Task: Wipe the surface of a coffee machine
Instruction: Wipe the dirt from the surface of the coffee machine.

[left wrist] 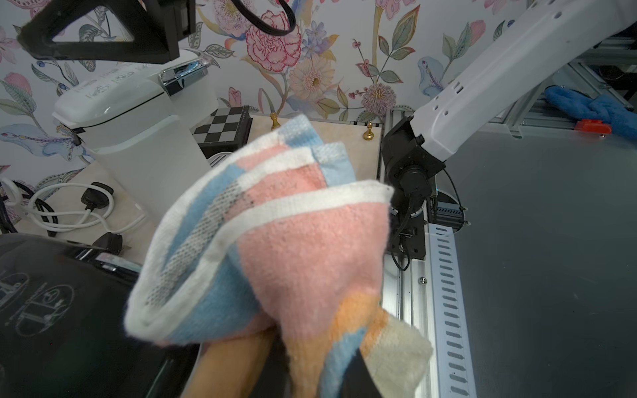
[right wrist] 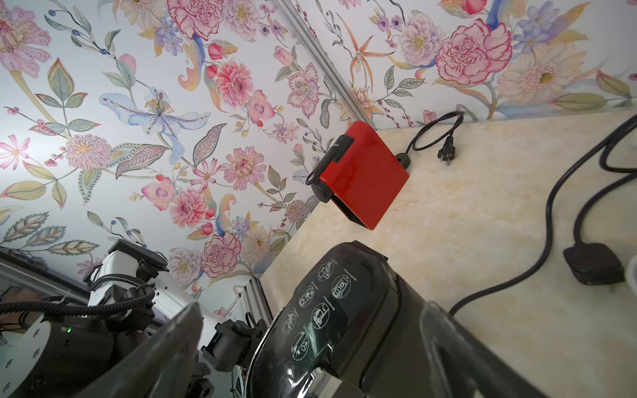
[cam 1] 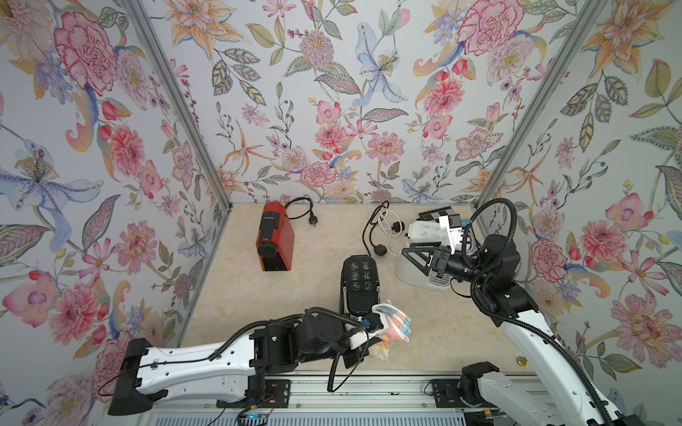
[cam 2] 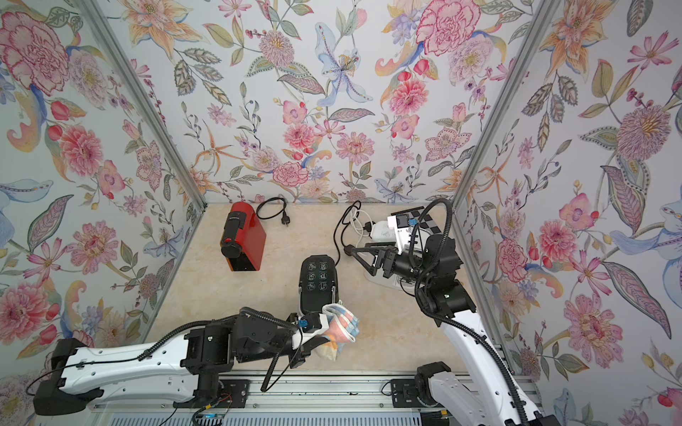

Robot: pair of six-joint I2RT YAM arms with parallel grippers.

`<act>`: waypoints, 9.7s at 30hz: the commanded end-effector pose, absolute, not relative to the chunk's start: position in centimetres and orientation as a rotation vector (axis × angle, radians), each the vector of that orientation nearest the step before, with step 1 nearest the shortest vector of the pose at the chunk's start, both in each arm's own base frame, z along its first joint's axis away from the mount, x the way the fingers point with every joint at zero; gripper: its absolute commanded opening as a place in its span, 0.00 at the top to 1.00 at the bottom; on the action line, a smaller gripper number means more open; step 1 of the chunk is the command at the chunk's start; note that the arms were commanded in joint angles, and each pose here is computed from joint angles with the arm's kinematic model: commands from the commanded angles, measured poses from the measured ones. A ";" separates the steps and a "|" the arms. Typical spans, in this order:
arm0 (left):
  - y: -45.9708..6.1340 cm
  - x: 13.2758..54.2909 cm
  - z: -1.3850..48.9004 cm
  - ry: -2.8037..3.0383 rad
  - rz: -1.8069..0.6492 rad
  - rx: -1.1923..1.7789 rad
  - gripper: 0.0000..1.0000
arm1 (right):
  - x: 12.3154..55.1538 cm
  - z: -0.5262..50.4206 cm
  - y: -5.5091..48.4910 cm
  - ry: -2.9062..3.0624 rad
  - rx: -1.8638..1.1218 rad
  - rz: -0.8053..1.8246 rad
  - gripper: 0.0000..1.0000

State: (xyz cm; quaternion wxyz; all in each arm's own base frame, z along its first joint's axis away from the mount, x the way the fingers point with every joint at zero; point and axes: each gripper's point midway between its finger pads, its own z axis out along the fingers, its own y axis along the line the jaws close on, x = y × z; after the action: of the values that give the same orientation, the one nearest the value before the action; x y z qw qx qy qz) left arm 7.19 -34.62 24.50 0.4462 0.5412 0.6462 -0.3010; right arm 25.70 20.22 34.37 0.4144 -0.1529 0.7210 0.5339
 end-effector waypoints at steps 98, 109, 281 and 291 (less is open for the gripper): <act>-30.6 20.0 11.4 1.436 1.046 1.085 1.00 | 25.5 21.9 31.0 2.192 -0.809 1.139 0.00; -30.2 20.0 8.7 1.472 1.035 1.128 1.00 | 25.5 21.5 30.9 2.201 -0.808 1.132 0.00; -26.8 19.7 5.7 1.834 0.883 1.139 1.00 | 24.6 19.1 33.4 2.220 -0.933 1.215 0.00; -27.6 20.2 4.9 1.799 0.941 1.111 1.00 | 24.6 19.5 33.6 2.208 -0.948 1.238 0.00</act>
State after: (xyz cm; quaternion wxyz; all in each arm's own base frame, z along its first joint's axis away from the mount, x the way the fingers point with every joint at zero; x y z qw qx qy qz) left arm 19.08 -28.99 6.24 0.4227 0.4561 0.7020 0.3472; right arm 27.85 33.53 23.36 0.3098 -0.3204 0.7769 0.4447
